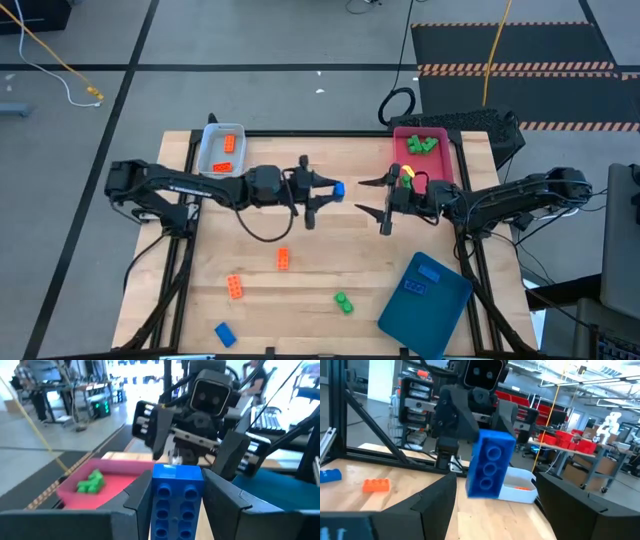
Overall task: Sort & place blocks by color
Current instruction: Put the blue gamepiece into the blue bin
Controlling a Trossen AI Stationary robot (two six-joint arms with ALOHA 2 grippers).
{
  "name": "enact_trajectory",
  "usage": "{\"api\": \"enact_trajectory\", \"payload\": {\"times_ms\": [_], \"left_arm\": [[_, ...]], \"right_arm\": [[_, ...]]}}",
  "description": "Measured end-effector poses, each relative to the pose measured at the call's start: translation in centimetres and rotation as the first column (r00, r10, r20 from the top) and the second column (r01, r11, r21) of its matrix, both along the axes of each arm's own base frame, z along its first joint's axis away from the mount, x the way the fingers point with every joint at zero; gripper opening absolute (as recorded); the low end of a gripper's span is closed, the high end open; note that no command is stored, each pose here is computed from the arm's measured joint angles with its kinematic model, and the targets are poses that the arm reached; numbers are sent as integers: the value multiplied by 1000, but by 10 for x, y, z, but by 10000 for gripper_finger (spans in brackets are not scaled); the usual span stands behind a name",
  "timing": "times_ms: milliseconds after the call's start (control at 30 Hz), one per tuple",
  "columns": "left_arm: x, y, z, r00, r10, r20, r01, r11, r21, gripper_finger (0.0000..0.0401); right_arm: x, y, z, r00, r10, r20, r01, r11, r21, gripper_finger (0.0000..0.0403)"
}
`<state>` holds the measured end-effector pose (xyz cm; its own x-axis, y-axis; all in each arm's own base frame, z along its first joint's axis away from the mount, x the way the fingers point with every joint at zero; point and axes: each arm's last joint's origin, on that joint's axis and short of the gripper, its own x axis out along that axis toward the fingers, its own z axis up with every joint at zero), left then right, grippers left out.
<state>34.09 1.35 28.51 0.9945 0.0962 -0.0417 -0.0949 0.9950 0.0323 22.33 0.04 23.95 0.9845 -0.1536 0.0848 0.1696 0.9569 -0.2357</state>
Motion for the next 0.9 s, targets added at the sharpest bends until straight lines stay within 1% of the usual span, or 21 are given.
{"api": "enact_trajectory", "payload": {"times_ms": [67, 167, 300, 367, 467, 600, 767, 900], "left_arm": [[4, -1, -5, 1000, -30, 5, 30, 1000, -8, 143], [8, -3, -6, 996, -73, 45, 74, 997, -12, 144], [10, -7, -5, 991, -109, 77, 109, 994, 4, 145], [10, -8, -4, 987, -131, 93, 130, 991, 7, 146], [10, -8, -3, 986, -133, 98, 133, 991, 7, 146], [10, -9, -3, 986, -138, 93, 136, 990, 24, 146], [10, -9, -4, 986, -139, 92, 137, 990, 29, 147], [10, -9, -4, 986, -139, 90, 136, 990, 39, 147]], "right_arm": [[1, 0, -1, 1000, 0, -7, 0, 1000, 1, 270], [2, 0, -4, 1000, 3, -17, -3, 1000, 13, 270], [5, 1, -6, 999, 51, -15, -51, 997, 51, 270], [7, 1, -8, 998, 55, -15, -54, 997, 61, 270], [9, 1, -9, 998, 56, 3, -56, 996, 62, 270], [11, 2, -11, 994, 108, 5, -108, 990, 88, 270], [12, 2, -11, 994, 109, 12, -110, 989, 98, 270], [11, 3, -6, 990, 124, 67, -130, 986, 103, 270]]}}
